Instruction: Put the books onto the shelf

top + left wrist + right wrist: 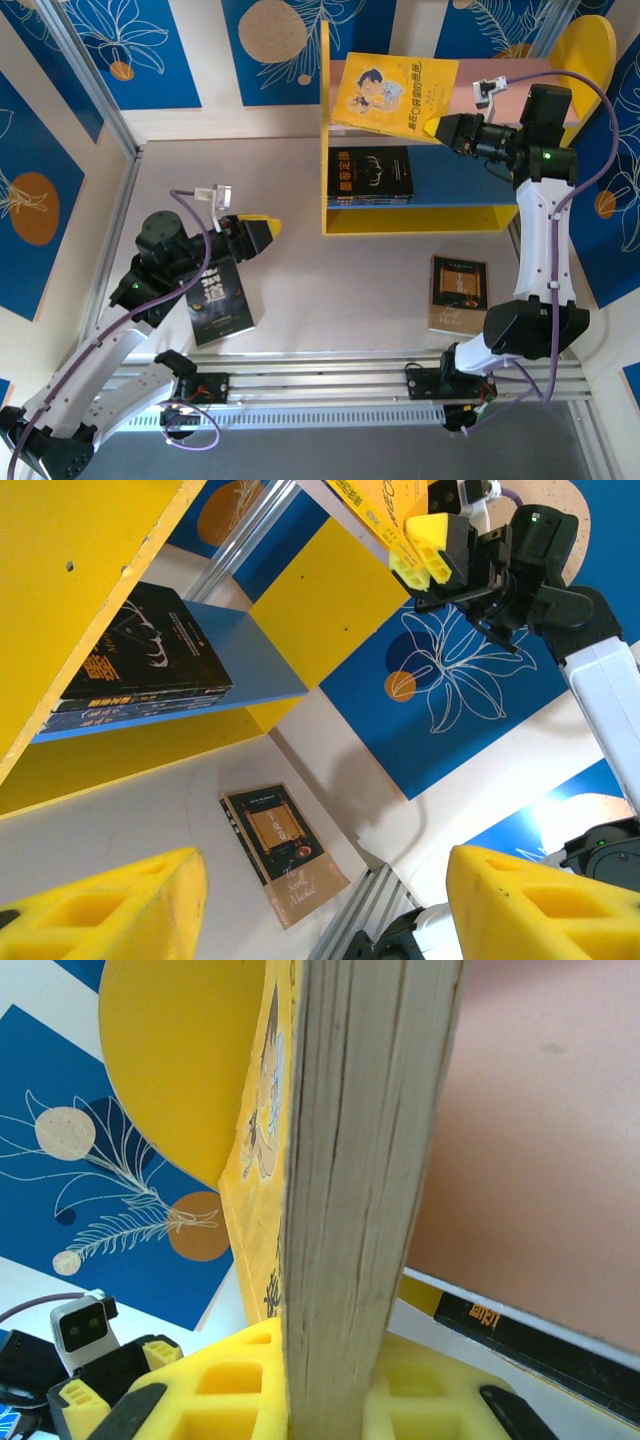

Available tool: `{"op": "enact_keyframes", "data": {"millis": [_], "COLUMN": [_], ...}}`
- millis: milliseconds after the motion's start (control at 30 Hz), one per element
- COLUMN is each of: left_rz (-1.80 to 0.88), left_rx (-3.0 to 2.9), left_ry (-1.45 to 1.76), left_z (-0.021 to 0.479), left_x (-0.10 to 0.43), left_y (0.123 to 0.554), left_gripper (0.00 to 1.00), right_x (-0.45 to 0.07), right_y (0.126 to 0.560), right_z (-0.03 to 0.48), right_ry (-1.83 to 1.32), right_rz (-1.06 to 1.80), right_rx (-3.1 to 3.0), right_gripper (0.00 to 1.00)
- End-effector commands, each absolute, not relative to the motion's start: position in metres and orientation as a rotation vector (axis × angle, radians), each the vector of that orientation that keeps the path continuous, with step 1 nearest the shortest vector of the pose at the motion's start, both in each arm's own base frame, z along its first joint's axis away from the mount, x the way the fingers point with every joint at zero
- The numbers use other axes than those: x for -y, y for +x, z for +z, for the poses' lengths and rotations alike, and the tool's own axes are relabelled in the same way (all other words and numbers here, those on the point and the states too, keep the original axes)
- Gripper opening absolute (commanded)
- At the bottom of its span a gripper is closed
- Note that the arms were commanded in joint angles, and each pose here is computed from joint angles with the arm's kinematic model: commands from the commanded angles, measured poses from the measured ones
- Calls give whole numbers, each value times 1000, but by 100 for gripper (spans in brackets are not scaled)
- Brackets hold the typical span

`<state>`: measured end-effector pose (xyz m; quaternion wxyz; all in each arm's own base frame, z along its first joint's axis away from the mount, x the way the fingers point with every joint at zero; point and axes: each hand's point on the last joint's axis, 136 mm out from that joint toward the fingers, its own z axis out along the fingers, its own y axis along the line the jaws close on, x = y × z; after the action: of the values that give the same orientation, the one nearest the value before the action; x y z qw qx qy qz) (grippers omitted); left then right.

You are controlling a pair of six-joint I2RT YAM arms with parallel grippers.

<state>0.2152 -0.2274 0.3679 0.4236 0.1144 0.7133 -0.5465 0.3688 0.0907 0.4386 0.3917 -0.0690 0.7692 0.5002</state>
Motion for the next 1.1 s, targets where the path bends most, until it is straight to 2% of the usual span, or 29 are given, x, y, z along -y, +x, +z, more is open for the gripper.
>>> {"op": "enact_keyframes", "data": {"millis": [0, 267, 467, 900, 1000, 1067], "left_rz": [-1363, -1361, -1359, -1348, -1349, -1348], "left_rx": [-1744, -1742, -1740, -1739, -1737, -1738], "left_ry": [306, 302, 304, 301, 300, 298], "left_z": [380, 382, 384, 385, 386, 385], "left_x": [226, 224, 224, 221, 220, 220], "left_y": [210, 209, 208, 205, 205, 204], "left_gripper": [65, 65, 65, 65, 65, 65], "right_x": [-94, -93, -89, -85, -86, -88], "right_y": [366, 376, 381, 393, 394, 394], "right_z": [456, 453, 453, 454, 455, 456], "right_ry": [-240, -202, -174, -154, -157, -170], "right_rz": [1201, 1112, 1043, 932, 934, 946], "right_rx": [-1922, -1961, -1979, -2015, -2016, -2014], "right_gripper": [19, 39, 48, 61, 60, 52]}}
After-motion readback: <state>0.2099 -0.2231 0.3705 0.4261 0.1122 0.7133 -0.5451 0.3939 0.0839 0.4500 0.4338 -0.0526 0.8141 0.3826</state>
